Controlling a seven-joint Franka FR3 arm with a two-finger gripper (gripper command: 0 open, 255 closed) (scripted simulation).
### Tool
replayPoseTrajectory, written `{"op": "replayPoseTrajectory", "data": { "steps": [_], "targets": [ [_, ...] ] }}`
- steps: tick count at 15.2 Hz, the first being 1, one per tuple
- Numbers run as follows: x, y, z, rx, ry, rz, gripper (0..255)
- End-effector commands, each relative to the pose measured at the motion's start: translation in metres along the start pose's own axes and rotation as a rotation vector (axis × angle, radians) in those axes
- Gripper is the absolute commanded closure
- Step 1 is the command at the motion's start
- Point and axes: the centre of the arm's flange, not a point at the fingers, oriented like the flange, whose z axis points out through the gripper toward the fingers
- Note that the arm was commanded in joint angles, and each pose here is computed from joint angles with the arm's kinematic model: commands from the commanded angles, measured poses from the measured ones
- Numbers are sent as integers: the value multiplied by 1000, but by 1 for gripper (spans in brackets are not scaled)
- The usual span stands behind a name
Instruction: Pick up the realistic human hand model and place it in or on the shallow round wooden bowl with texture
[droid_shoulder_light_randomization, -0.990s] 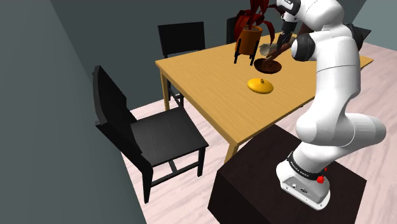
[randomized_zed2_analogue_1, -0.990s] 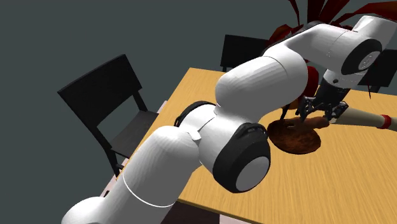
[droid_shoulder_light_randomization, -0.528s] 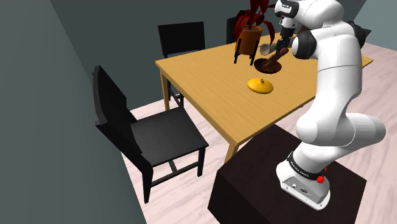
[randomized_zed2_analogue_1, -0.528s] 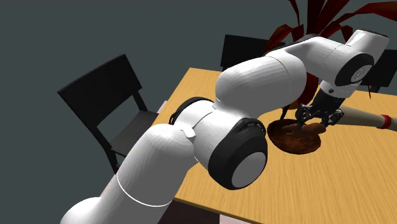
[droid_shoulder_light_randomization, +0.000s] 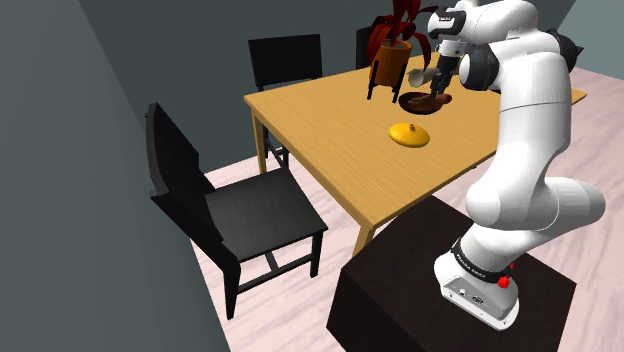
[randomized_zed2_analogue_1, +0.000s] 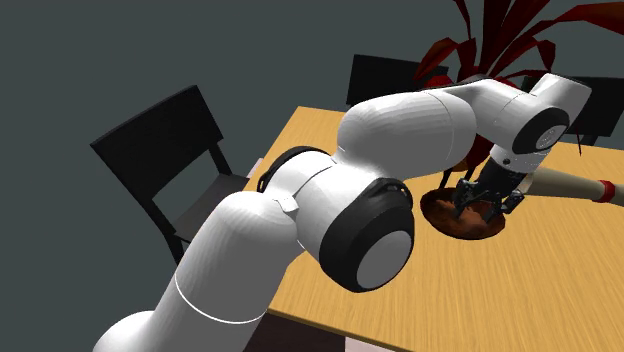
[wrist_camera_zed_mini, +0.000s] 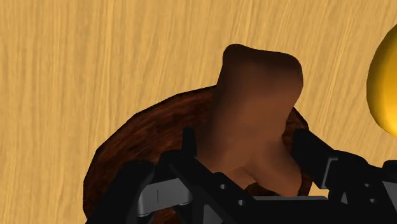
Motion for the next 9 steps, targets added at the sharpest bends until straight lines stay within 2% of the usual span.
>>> {"op": "replayPoseTrajectory", "data": {
  "steps": [1,8,9],
  "targets": [
    [8,11,2,-63,45,-3,255],
    [8,11,2,-63,45,-3,255],
    [8,11,2,-63,45,-3,0]
  ]
}}
